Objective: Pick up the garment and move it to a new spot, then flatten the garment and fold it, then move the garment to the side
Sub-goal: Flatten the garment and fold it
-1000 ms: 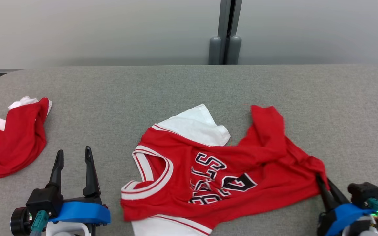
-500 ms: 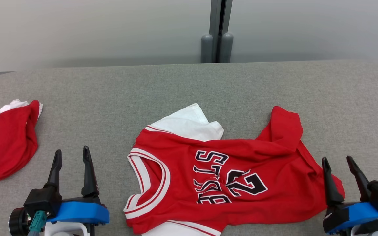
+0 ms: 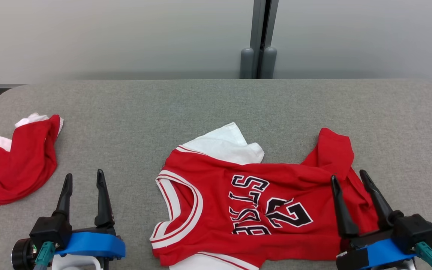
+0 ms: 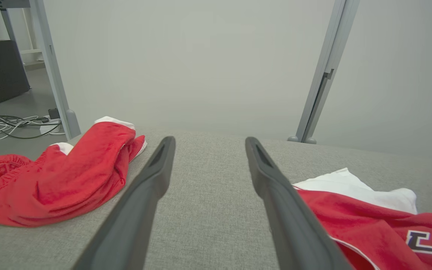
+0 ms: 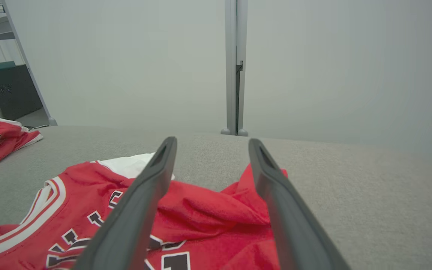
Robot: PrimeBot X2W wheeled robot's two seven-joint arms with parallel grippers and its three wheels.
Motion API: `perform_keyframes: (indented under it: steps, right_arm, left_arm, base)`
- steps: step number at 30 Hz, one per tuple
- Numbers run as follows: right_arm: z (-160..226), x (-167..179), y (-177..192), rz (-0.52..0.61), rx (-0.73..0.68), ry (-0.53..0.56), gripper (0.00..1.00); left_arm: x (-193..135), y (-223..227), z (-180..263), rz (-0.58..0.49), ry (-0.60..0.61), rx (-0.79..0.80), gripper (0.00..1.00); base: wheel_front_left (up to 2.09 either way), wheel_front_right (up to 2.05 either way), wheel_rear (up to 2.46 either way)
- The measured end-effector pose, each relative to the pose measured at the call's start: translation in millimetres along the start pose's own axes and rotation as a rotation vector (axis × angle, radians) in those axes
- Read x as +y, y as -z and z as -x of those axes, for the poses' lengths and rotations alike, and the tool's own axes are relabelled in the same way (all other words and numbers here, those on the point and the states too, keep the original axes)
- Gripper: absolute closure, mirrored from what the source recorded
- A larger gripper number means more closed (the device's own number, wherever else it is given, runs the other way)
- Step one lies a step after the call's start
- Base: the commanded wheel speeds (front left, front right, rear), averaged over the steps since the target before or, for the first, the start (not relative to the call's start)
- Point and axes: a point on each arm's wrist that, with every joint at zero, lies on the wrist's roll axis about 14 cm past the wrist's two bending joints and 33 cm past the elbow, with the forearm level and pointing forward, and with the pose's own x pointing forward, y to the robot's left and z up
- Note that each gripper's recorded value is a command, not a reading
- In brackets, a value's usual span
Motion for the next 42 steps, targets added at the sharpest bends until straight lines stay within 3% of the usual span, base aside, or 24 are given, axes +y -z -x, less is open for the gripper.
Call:
perform_keyframes:
  steps: [12, 24, 31, 42]
  right_arm:
    - [8.5, -4.7, 16.2, -0.021, 0.052, 0.025, 0.00]
    - [8.2, -32.4, 17.5, -0.004, 0.057, 0.104, 0.00]
    - [14.6, -53.4, 22.2, -0.007, 0.073, 0.171, 0.00]
    - [17.9, -68.7, 27.0, -0.023, 0.087, 0.220, 0.00]
  left_arm:
    - [-7.1, 9.6, -2.6, -0.042, 0.054, 0.034, 0.00]
    - [-61.2, -22.5, -95.8, -0.225, 0.321, 0.038, 0.00]
    - [-103.4, 11.7, -116.5, -0.257, 0.490, 0.248, 0.00]
    - [-109.0, 84.5, -96.2, -0.289, 0.599, 0.589, 0.00]
  base:
    - [0.00, 0.00, 0.00]
    - [0.00, 0.00, 0.00]
    - [0.00, 0.00, 0.00]
    - [0.00, 0.00, 0.00]
